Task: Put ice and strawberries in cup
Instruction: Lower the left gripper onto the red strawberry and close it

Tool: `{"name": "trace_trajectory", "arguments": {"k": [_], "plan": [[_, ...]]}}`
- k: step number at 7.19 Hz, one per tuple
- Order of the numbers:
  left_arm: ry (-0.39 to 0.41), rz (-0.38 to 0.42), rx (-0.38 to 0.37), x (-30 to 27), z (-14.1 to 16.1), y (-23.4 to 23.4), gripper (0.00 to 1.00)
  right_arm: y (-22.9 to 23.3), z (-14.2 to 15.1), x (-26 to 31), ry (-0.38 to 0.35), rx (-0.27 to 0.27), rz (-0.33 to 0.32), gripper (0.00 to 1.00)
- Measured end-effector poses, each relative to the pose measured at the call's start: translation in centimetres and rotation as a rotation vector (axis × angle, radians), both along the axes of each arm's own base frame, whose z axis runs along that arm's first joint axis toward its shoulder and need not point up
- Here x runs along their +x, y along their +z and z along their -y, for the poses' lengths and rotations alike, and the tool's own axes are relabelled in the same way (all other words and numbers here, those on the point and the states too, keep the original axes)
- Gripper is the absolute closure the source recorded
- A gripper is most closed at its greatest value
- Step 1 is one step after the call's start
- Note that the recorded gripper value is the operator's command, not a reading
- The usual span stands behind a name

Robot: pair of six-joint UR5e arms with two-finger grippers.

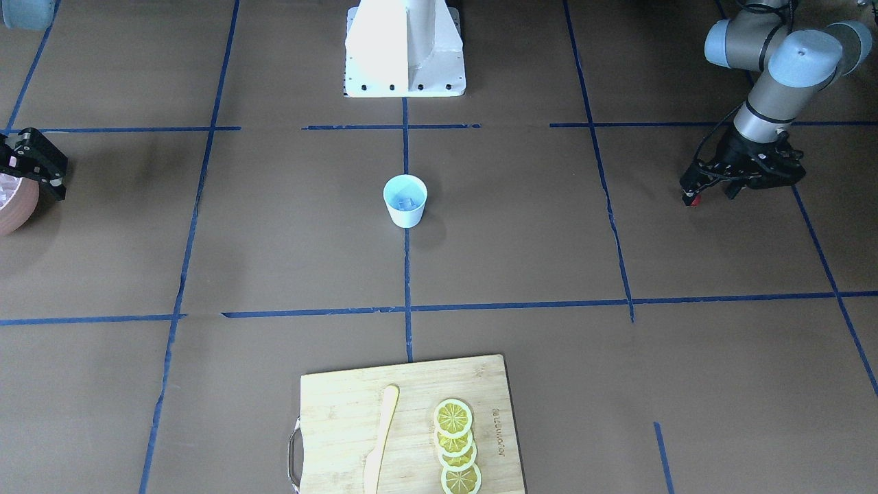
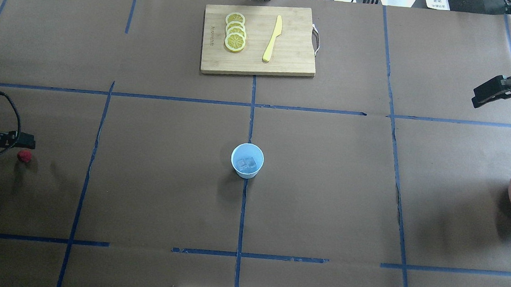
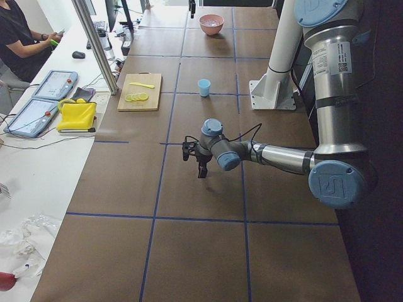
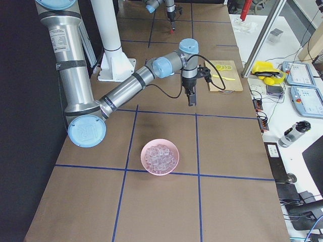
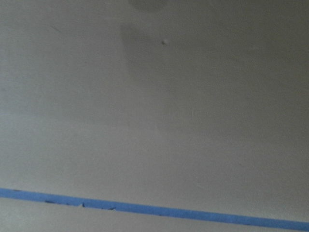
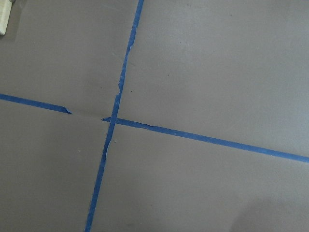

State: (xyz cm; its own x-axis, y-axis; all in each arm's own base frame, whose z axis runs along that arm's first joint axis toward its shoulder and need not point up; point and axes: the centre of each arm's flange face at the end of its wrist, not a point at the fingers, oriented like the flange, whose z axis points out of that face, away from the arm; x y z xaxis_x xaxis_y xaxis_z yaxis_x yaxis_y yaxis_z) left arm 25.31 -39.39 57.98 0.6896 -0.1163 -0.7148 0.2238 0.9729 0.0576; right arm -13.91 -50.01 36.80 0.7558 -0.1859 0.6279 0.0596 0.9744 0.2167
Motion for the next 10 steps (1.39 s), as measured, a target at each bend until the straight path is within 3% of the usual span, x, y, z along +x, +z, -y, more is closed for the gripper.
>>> {"name": "trace_trajectory", "arguments": {"k": [10], "plan": [[0.04,-0.008,-0.001,2.2,-0.4,-0.2,0.22,0.2,0.2,-0.1,0.0,-0.004,-0.001,0.01]]}}
